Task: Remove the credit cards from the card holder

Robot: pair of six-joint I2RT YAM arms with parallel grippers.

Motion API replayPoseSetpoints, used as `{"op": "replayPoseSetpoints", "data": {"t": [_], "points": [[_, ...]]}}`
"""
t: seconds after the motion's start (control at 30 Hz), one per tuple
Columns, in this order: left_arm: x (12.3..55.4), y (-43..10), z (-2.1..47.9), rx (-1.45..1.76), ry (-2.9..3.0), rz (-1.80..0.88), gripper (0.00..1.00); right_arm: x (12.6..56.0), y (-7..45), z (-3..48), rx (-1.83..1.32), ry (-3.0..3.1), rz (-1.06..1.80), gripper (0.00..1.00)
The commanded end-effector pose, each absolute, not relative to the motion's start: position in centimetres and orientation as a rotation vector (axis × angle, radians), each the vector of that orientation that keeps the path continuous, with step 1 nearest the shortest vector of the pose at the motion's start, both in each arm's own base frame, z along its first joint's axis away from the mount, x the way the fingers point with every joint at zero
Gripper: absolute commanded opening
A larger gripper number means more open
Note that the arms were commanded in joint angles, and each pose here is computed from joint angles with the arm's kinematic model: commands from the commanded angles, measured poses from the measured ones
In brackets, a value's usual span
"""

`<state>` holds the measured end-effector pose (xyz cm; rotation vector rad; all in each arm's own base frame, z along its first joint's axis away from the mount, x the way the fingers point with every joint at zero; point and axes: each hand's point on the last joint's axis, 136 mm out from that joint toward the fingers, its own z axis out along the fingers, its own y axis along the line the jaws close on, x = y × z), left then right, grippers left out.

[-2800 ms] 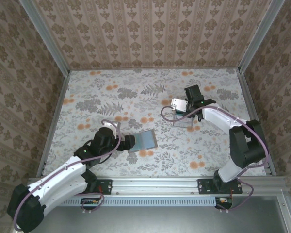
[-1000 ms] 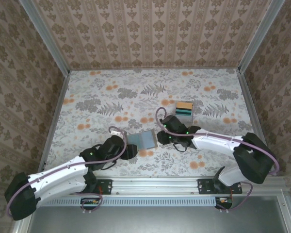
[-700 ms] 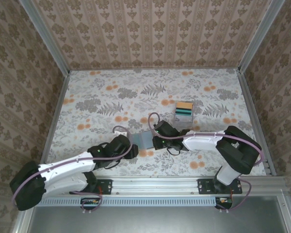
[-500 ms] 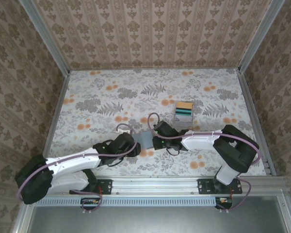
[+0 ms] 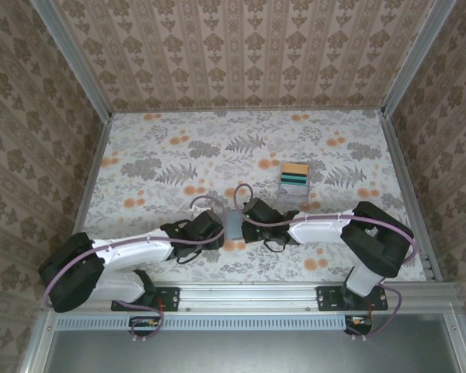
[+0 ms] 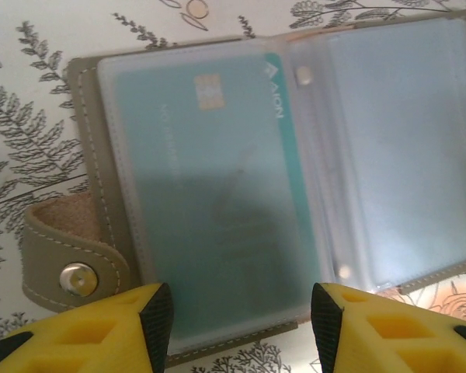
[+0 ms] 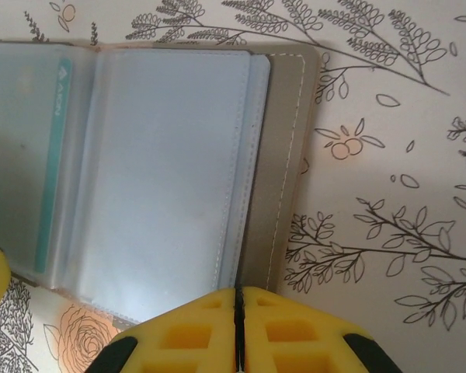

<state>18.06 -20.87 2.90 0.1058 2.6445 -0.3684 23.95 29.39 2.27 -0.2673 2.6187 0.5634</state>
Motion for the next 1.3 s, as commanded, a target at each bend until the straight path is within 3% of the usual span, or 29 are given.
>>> {"op": "replayPoseSetpoints", "data": {"t": [0.0,1.27], "points": [[18.4,-19.6,3.0,0.059,2.653,-0.276,0.54,23.9,28.7,1.7,-0.236,2.624,0.52,0.12],[21.2,-20.1,4.1,0.096,2.606,-0.371,0.53,23.3,29.1,0.8,-0.254,2.655,0.52,0.12]]}}
